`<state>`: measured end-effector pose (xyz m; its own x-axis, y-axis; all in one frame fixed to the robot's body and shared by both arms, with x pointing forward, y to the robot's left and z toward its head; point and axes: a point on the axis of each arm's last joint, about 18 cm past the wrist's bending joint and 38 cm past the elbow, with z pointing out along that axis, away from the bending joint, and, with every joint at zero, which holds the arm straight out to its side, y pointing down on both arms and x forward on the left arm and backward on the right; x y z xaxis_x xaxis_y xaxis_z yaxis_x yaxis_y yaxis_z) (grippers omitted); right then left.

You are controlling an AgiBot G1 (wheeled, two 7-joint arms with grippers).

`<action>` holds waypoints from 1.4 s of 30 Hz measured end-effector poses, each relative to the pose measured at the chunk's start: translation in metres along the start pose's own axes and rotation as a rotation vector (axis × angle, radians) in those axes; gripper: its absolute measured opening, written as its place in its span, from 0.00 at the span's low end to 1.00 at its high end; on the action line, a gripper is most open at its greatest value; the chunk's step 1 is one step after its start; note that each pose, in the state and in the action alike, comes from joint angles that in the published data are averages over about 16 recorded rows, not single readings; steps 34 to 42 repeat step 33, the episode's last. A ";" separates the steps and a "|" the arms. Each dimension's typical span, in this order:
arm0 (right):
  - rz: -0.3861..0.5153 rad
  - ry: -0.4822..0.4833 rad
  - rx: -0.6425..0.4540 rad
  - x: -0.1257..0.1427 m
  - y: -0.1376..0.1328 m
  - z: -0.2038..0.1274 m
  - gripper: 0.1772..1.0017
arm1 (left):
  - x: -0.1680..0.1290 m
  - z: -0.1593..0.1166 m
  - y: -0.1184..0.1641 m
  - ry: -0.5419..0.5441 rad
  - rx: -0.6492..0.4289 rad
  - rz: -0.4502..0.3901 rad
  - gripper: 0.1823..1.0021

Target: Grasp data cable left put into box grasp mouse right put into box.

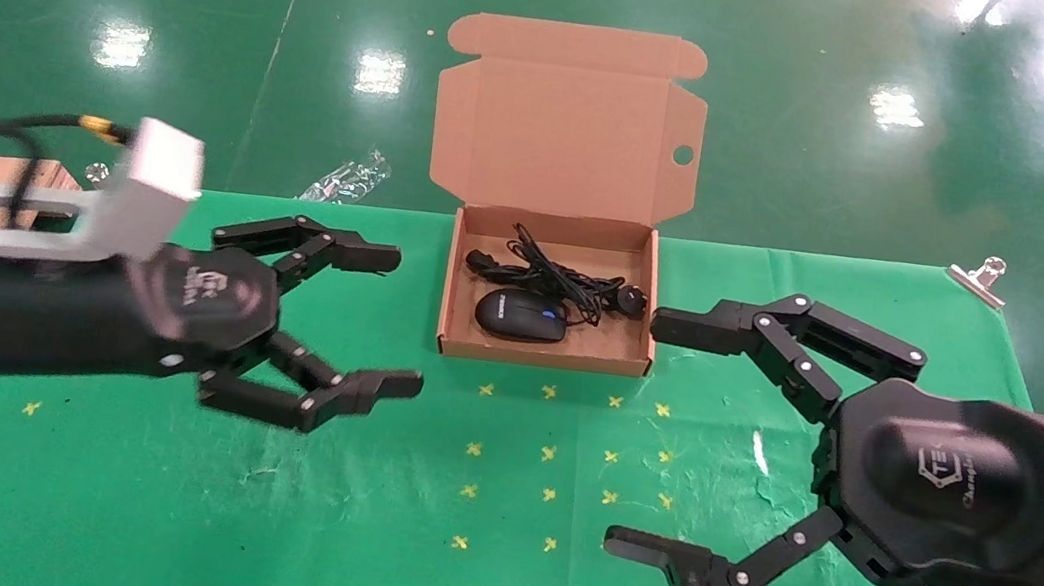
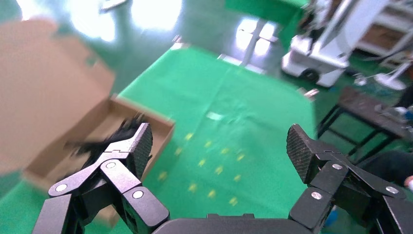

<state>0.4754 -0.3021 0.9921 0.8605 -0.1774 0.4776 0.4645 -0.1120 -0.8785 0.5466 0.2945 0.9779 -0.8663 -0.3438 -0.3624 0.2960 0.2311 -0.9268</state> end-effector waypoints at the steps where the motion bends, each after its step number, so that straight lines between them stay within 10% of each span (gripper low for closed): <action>1: 0.000 0.000 0.000 0.000 0.000 0.000 1.00 | 0.006 -0.003 -0.004 0.016 0.018 0.012 1.00; 15: 0.000 0.000 0.000 0.000 0.000 0.000 1.00 | 0.062 -0.040 -0.037 0.169 0.183 0.150 1.00; 42: 0.000 0.001 0.000 0.000 0.000 0.000 1.00 | 0.059 -0.038 -0.035 0.160 0.174 0.143 1.00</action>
